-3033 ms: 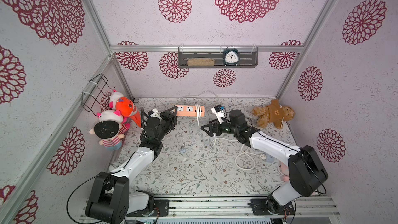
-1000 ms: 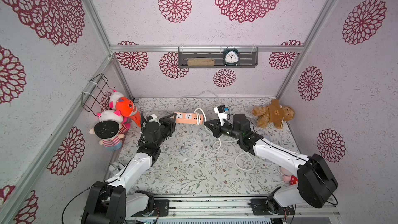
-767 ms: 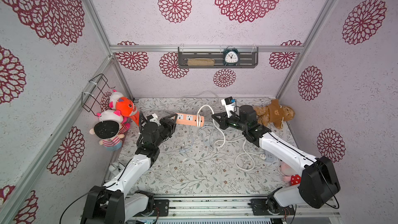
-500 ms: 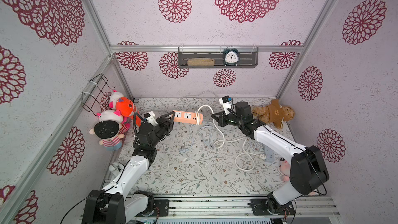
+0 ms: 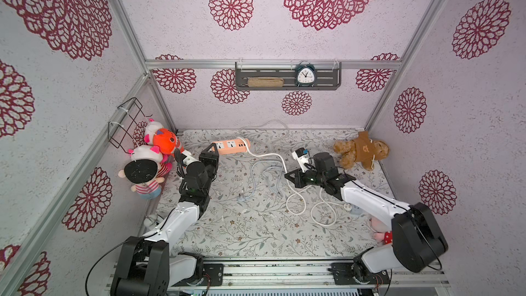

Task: Unwrap the cord wrapped around the power strip
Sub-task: Unwrap the power cord from the power strip.

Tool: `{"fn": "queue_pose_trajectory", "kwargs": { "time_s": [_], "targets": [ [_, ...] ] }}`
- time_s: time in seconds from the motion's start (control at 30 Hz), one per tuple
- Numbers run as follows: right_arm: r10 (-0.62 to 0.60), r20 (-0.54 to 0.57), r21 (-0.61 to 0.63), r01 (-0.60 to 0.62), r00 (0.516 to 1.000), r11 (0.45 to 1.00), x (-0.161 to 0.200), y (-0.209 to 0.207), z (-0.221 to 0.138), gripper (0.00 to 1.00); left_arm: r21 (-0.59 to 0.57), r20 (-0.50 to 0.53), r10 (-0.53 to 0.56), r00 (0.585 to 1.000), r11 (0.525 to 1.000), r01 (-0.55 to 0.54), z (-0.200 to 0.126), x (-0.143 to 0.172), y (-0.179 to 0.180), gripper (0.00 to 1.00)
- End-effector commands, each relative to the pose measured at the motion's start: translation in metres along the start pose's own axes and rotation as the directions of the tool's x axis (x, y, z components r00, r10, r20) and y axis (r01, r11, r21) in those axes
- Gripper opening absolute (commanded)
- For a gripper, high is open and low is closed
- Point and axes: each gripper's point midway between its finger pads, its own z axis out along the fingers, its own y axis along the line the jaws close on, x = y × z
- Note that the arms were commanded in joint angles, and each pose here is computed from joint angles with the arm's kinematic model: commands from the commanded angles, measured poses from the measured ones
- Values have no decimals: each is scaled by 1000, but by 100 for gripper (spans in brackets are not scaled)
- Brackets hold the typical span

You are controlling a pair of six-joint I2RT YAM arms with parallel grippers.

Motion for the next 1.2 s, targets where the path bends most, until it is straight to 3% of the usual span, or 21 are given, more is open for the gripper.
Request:
{"fn": "queue_pose_trajectory", "kwargs": {
  "time_s": [0.0, 0.07, 0.2, 0.27, 0.37, 0.53, 0.63, 0.77, 0.87, 1.0, 1.17],
  "targets": [
    [-89, 100, 10, 89, 991, 996, -35, 8, -40, 0, -90, -56, 138, 989, 986, -143, 7, -5, 7, 0],
    [-68, 131, 49, 62, 989, 997, -51, -6, -50, 0, -110, -214, 166, 963, 975, -193, 15, 15, 19, 0],
    [-24, 182, 110, 4, 983, 994, -79, -35, -52, 0, -55, -502, 163, 850, 974, -219, 15, 61, 23, 0],
    [2, 177, 148, -29, 984, 989, -83, -54, -44, 0, 13, -580, 151, 800, 984, -176, 8, 77, 11, 0],
    [57, 154, 193, -86, 986, 977, -76, -83, -27, 0, 158, -608, 122, 784, 987, -31, -1, 84, -28, 0],
    [136, 91, 231, -154, 987, 961, -45, -108, -6, 0, 328, -475, 19, 880, 932, 157, -5, 39, -81, 0],
    [151, 50, 299, -159, 987, 941, -22, -123, -9, 0, 331, -345, -71, 936, 924, 193, -4, -2, -76, 0],
    [200, -25, 403, -173, 980, 899, 17, -148, -28, 0, 221, -164, -90, 982, 967, 126, -14, -50, -42, 0],
    [262, -37, 441, -220, 964, 870, 41, -163, -43, 0, 128, -53, -89, 995, 987, 95, -36, -82, -18, 0],
    [327, -18, 480, -278, 945, 832, 63, -180, -61, 0, 137, 39, -141, 989, 981, 135, -67, -125, -7, 0],
    [359, 13, 489, -319, 933, 812, 69, -189, -72, 0, 142, 23, -144, 989, 980, 140, -77, -137, -10, 0]
  ]
}}
